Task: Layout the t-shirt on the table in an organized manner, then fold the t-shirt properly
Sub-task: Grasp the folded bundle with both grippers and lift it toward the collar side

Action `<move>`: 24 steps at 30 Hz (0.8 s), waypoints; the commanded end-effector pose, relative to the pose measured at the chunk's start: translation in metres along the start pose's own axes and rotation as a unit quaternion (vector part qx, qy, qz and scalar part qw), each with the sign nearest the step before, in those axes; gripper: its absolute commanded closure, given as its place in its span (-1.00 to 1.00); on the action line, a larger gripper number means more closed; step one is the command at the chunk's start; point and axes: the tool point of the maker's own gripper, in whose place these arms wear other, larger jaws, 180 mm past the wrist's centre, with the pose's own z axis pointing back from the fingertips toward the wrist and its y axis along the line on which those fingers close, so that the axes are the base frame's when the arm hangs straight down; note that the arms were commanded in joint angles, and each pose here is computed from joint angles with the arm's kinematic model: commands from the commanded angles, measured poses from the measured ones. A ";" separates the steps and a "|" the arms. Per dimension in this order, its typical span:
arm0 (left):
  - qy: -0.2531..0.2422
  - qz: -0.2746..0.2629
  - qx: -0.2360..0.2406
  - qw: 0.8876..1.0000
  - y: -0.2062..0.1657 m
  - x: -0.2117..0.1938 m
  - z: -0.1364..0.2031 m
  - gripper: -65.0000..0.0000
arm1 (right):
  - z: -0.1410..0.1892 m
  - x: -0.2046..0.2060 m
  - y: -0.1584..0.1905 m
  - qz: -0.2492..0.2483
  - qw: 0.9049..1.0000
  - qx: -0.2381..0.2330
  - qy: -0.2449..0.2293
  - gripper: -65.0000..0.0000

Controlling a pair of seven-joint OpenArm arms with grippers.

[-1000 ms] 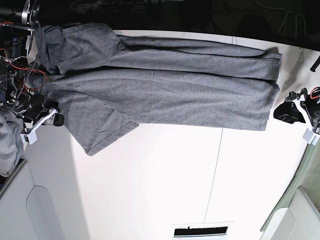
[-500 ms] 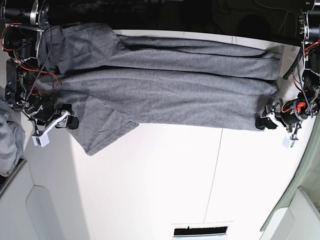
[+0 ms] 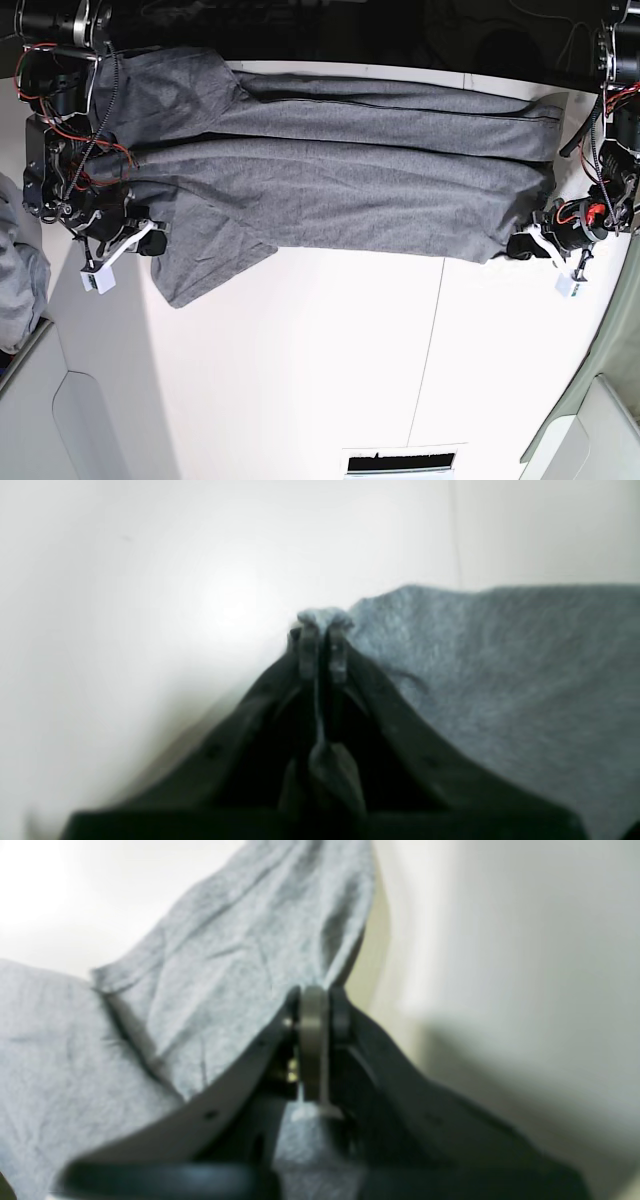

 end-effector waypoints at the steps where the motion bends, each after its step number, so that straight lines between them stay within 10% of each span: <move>1: -0.031 -0.008 0.003 0.999 0.010 0.030 0.015 1.00 | 0.008 0.032 0.005 0.014 0.999 0.008 -0.035 1.00; 24: 0.088 -0.009 -0.063 0.994 0.004 0.009 0.112 1.00 | 0.134 -0.047 0.082 0.139 0.989 0.057 -0.009 1.00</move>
